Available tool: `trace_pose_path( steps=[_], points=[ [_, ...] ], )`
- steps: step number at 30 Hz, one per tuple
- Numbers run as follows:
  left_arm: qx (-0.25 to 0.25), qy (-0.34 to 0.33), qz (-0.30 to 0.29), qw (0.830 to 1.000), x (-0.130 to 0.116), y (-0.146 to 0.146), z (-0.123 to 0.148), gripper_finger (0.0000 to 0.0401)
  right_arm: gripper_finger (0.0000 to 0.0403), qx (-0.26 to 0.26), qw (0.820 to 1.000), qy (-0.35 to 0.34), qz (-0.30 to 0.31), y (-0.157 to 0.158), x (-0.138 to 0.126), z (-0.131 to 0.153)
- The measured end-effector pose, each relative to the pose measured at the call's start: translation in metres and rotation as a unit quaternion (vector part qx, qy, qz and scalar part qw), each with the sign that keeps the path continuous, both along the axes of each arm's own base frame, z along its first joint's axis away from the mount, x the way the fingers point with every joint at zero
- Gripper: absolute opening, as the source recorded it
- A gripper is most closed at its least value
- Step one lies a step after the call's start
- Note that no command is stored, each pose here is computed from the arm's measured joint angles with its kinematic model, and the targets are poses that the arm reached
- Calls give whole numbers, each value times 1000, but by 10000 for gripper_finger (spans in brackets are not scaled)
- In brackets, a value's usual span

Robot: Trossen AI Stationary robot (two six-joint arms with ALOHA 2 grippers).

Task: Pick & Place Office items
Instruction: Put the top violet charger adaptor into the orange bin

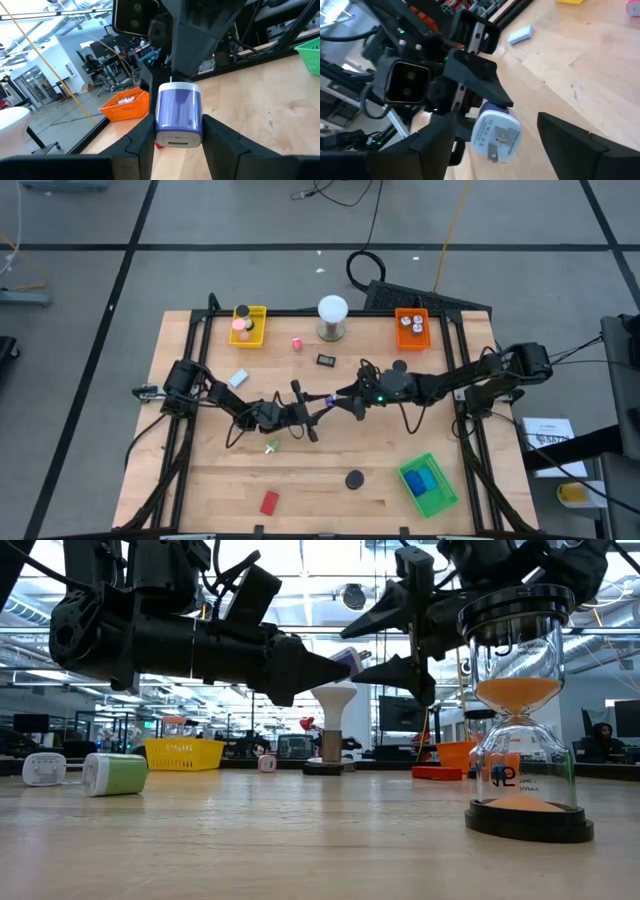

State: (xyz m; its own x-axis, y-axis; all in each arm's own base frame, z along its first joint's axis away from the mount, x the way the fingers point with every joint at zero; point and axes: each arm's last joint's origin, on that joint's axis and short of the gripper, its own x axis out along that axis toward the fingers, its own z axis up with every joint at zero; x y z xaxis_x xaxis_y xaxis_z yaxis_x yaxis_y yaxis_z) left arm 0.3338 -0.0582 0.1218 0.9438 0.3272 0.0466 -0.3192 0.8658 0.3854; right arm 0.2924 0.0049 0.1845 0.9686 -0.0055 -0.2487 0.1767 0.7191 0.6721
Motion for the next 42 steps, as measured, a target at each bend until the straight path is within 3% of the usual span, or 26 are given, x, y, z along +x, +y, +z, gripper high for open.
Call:
trace_pose_path(
  steps=[7, 19, 28, 36, 42],
  points=[
    [-2, 1, 14, 1000, 2, 1, 1, 147, 233, 4, 1000, 24, -4, 0, 1, -1],
    [0, 18, 32, 999, 11, 0, 3, 146, 220, 18, 999, 28, -9, 0, 1, -2],
    [-1, 27, 39, 999, 17, -1, 5, 136, 179, 20, 999, 38, -10, 0, 0, -4],
    [0, 40, 46, 998, 23, -2, 6, 153, 144, 7, 999, 40, -7, 0, 0, -4],
    [-16, 36, 41, 998, 22, -5, 5, 162, 143, -14, 999, 43, 4, 0, 0, -4]
  ],
)
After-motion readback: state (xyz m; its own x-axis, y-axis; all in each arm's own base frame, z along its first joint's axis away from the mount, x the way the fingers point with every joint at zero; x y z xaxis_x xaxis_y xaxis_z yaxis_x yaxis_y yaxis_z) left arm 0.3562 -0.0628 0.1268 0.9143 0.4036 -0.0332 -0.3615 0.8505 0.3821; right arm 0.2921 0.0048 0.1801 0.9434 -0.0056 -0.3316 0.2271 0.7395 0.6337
